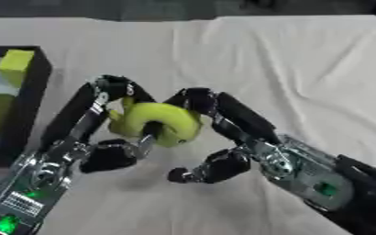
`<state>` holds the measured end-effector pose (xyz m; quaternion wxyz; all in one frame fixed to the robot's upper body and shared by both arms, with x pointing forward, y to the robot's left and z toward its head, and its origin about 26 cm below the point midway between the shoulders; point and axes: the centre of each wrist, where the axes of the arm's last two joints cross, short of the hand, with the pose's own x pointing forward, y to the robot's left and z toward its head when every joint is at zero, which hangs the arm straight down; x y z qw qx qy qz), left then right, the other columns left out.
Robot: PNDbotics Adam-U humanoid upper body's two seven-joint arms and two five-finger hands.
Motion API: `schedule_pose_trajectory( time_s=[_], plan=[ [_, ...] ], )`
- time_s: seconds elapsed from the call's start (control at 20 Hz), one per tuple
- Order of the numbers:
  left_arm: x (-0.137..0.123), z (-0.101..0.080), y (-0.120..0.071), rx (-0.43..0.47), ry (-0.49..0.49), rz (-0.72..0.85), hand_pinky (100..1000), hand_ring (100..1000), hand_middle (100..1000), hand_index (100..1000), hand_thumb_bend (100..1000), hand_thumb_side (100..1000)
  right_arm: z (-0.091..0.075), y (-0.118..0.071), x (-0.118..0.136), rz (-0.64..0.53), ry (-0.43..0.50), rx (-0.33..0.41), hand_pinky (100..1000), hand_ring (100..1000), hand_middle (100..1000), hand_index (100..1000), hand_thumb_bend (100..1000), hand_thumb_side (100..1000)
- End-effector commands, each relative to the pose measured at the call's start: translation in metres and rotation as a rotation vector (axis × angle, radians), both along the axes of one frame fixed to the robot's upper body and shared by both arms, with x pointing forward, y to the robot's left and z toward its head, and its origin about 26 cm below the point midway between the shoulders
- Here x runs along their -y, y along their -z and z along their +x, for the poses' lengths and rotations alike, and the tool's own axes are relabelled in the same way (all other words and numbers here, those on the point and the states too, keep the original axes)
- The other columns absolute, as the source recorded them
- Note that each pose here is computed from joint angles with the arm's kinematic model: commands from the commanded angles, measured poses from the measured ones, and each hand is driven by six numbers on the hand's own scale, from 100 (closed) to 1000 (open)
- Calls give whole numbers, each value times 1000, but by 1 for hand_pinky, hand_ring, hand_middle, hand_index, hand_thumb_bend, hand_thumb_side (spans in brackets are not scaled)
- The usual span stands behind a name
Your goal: Pick up the objects with one hand, pass them to the other hand, and then place them into the box on the other side of the table.
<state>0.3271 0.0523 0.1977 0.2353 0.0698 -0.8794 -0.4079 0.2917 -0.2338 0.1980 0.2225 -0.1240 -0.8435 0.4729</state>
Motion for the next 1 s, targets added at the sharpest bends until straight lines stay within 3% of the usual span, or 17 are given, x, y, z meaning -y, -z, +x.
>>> schedule_pose_trajectory(
  time_s=[0.05,0.5,1.0],
  plan=[
    [-6,3,-6,27,-16,1,600,642,241,172,100,113,1,-20,8,-16,17,38,682,637,721,853,768,170],
    [-17,7,-10,48,-54,-6,596,631,237,172,100,100,3,-30,16,99,64,64,672,630,721,857,749,151],
    [-62,15,-38,88,-231,-125,595,619,236,177,100,100,-2,-10,17,132,78,45,667,624,717,847,722,124]
  ],
)
